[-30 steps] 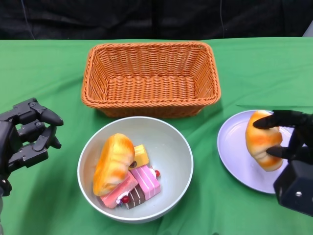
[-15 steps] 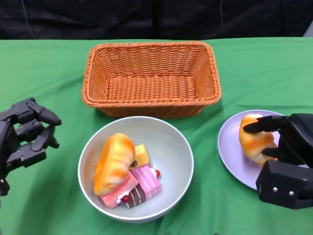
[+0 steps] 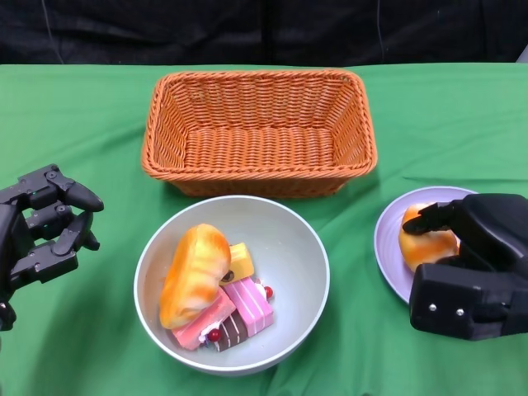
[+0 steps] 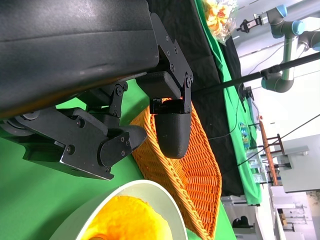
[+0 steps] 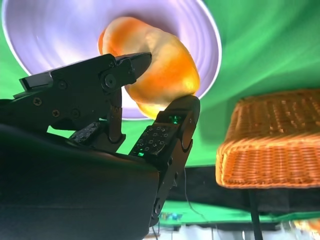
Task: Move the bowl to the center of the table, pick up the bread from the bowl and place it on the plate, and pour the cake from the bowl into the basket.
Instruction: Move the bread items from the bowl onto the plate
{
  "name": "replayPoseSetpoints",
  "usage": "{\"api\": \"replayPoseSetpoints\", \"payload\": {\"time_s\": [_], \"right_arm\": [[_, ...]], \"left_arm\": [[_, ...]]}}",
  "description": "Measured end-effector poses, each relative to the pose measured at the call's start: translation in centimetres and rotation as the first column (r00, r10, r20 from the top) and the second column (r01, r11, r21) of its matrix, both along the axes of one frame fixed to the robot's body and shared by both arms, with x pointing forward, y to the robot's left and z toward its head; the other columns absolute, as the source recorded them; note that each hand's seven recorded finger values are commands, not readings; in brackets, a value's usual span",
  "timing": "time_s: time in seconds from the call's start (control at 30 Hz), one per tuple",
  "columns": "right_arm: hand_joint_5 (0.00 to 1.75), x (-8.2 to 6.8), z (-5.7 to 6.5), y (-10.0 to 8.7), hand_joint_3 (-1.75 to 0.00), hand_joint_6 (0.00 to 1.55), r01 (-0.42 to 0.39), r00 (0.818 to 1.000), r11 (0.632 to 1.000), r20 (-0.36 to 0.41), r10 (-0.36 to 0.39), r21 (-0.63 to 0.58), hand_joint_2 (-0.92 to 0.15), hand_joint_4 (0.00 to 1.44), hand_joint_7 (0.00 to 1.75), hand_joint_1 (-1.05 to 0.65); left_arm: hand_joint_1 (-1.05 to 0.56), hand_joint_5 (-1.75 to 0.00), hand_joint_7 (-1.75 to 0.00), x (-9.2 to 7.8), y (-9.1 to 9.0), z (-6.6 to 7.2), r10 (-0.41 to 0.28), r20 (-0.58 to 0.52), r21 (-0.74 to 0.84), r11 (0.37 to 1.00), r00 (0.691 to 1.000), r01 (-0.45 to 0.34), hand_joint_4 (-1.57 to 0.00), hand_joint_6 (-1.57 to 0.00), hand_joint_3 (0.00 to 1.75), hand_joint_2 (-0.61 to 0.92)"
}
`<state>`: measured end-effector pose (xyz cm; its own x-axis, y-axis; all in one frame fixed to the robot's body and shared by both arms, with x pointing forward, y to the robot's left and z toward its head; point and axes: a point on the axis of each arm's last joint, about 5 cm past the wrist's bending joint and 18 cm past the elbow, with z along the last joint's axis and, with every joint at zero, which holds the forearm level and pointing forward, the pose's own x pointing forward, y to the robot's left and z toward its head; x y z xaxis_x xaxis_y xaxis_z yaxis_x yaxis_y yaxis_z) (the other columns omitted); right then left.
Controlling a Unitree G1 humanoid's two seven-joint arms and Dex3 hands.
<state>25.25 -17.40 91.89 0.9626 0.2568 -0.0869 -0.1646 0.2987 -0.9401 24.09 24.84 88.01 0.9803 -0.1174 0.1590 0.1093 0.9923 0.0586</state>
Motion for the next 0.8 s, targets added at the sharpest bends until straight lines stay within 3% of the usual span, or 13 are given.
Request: {"api": "replayPoseSetpoints", "payload": {"time_s": [0.13,0.23,0.33,0.53,0.8], "right_arm": [[0.72,-0.1,1.3,0.2,0.00,0.57,0.000,0.996,0.998,-0.093,-0.006,-0.061,-0.91,0.52,0.00,-0.32],[0.26,-0.3,2.3,0.3,0.00,0.42,-0.003,0.989,0.994,-0.147,-0.012,-0.105,-0.89,0.52,0.00,-0.38],[0.10,-0.6,3.3,0.7,0.00,0.36,-0.014,0.984,0.991,-0.177,-0.010,-0.134,-0.89,0.43,0.00,-0.46],[0.04,-1.2,4.9,1.4,0.00,0.36,-0.032,0.988,0.991,-0.155,0.012,-0.128,-0.89,0.39,0.01,-0.57],[0.08,-1.8,5.9,1.8,-0.01,0.51,-0.033,0.994,0.994,-0.106,0.022,-0.103,-0.92,0.53,0.04,-0.58]], "left_arm": [[0.03,-1.60,-1.30,0.0,0.0,0.0,0.000,0.000,-0.001,1.000,1.000,0.000,-0.69,-0.71,0.85,0.73],[0.05,-1.60,-1.30,0.0,0.0,0.0,0.000,0.002,-0.001,1.000,1.000,0.000,-0.69,-0.70,0.85,0.74],[0.04,-1.61,-1.30,0.0,0.0,0.0,0.000,0.003,0.000,1.000,1.000,0.000,-0.69,-0.70,0.84,0.74],[0.03,-1.61,-1.31,0.0,0.0,0.0,0.000,0.005,0.000,1.000,1.000,0.000,-0.69,-0.71,0.84,0.73],[0.05,-1.61,-1.30,0.0,-0.1,-0.1,0.000,0.006,-0.001,1.000,1.000,0.000,-0.69,-0.71,0.85,0.73]]}}
